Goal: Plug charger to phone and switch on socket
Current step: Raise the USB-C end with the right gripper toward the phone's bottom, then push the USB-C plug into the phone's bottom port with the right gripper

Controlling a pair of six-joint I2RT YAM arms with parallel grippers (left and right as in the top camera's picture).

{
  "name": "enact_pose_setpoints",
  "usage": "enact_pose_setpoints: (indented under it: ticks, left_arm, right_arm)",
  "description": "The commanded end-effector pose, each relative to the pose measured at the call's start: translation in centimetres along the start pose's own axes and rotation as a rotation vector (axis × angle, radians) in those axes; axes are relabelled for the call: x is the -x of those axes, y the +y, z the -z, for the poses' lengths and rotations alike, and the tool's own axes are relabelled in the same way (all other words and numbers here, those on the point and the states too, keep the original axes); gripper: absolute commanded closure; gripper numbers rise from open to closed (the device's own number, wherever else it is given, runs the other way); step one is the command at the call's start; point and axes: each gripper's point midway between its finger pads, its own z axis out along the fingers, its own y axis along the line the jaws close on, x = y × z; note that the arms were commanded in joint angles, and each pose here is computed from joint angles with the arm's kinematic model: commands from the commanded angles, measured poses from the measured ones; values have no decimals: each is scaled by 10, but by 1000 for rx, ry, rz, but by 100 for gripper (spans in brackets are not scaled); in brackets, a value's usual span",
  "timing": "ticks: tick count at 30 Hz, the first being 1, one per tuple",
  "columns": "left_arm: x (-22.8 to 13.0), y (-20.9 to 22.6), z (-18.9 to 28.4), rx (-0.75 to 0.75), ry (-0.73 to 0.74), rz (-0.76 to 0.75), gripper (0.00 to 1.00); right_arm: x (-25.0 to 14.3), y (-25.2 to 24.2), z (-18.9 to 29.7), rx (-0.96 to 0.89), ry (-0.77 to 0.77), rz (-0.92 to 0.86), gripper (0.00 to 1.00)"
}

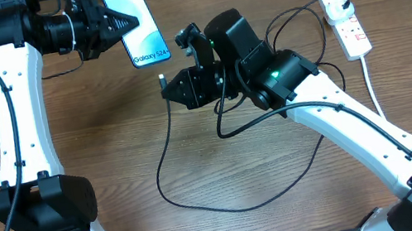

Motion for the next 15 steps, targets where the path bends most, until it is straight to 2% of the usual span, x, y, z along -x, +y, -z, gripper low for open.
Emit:
enact_pose_setpoints:
  ticks: [1,5,10,15]
  left_arm:
    - [-3,-11,-2,-46,17,-48,96]
    - [-4,-14,-2,-67,22,-64,96]
    - [-7,-32,3,-180,37,-150,96]
    - [-3,-30,13,-199,19,-137,96]
  right_arm:
    - [4,38,14,135,4,78,96]
    - [7,40,19,171,5,73,96]
    - [16,32,30,199,-1,27,96]
    - [22,30,40,238,-5,23,96]
